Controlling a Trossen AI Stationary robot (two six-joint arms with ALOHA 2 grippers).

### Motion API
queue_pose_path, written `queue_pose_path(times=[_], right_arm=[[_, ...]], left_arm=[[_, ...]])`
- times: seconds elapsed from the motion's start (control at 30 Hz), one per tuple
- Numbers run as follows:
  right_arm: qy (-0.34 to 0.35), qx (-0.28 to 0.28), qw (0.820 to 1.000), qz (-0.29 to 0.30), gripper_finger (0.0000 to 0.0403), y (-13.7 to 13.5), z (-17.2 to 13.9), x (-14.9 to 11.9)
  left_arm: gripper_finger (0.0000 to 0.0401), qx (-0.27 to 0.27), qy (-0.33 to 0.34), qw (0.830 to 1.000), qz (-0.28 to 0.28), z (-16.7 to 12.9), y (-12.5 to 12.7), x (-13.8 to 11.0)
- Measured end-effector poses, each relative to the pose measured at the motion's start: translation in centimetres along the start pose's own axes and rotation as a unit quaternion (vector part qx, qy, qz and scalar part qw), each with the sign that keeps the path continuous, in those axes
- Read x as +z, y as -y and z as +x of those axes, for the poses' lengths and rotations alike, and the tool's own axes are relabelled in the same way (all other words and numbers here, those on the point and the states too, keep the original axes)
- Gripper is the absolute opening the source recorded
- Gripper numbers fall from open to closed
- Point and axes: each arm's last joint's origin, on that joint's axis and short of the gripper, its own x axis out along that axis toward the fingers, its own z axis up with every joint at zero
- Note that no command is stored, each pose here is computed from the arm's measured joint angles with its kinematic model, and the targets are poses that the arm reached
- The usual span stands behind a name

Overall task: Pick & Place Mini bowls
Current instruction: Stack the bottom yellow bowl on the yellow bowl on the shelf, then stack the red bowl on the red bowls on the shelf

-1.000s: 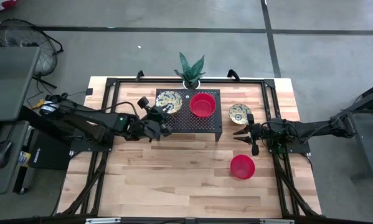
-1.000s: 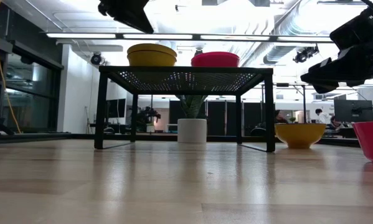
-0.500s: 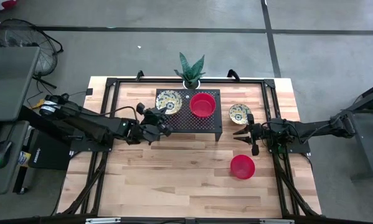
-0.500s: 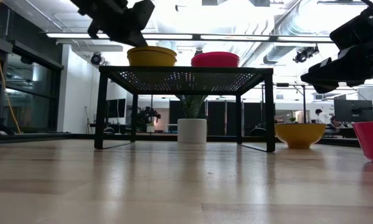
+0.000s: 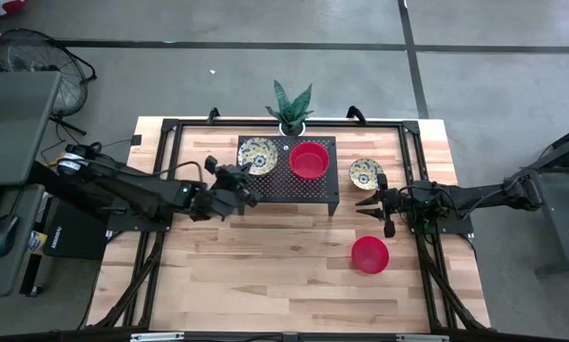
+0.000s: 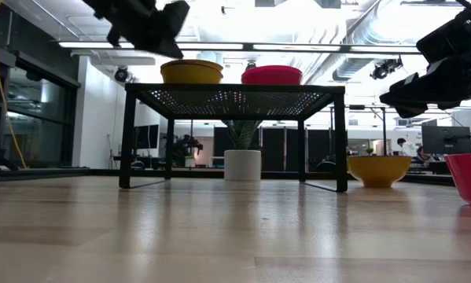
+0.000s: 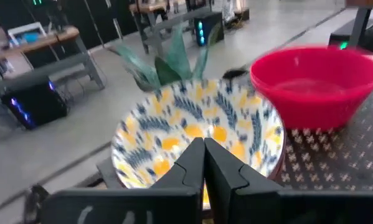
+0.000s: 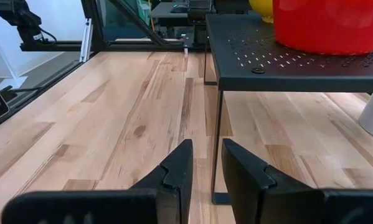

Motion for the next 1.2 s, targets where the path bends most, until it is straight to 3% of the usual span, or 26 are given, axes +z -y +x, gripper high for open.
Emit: queue_pose_path(times=[0.17, 0.43, 0.53, 0.83, 1.0, 1.2], right_arm=[[0.0, 0.0, 1.0, 0.0, 0.0073, 0.0, 0.0, 0.0], [0.0, 0.0, 1.0, 0.0, 0.0073, 0.0, 0.0, 0.0], [0.0, 0.0, 1.0, 0.0, 0.0073, 0.0, 0.0, 0.0], [0.0, 0.0, 1.0, 0.0, 0.0073, 0.0, 0.0, 0.0], [0.0, 0.0, 1.0, 0.0, 0.0073, 0.0, 0.0, 0.0], [0.0, 0.0, 1.0, 0.0, 0.0073, 0.0, 0.0, 0.0]], left_arm=[[0.0, -0.011, 0.017, 0.998, 0.065, -1.7, -1.0, 1.1], [0.0, -0.161, -0.002, 0.972, 0.173, -3.0, -3.0, 0.5], [0.0, -0.226, 0.002, 0.957, 0.18, -3.5, -4.1, -1.1], [0.0, -0.366, 0.048, 0.921, 0.122, -3.8, -7.4, -5.6], [0.0, -0.39, 0.067, 0.91, 0.123, -3.3, -8.7, -5.8], [0.0, -0.378, 0.076, 0.914, 0.124, -3.2, -9.8, -7.2]])
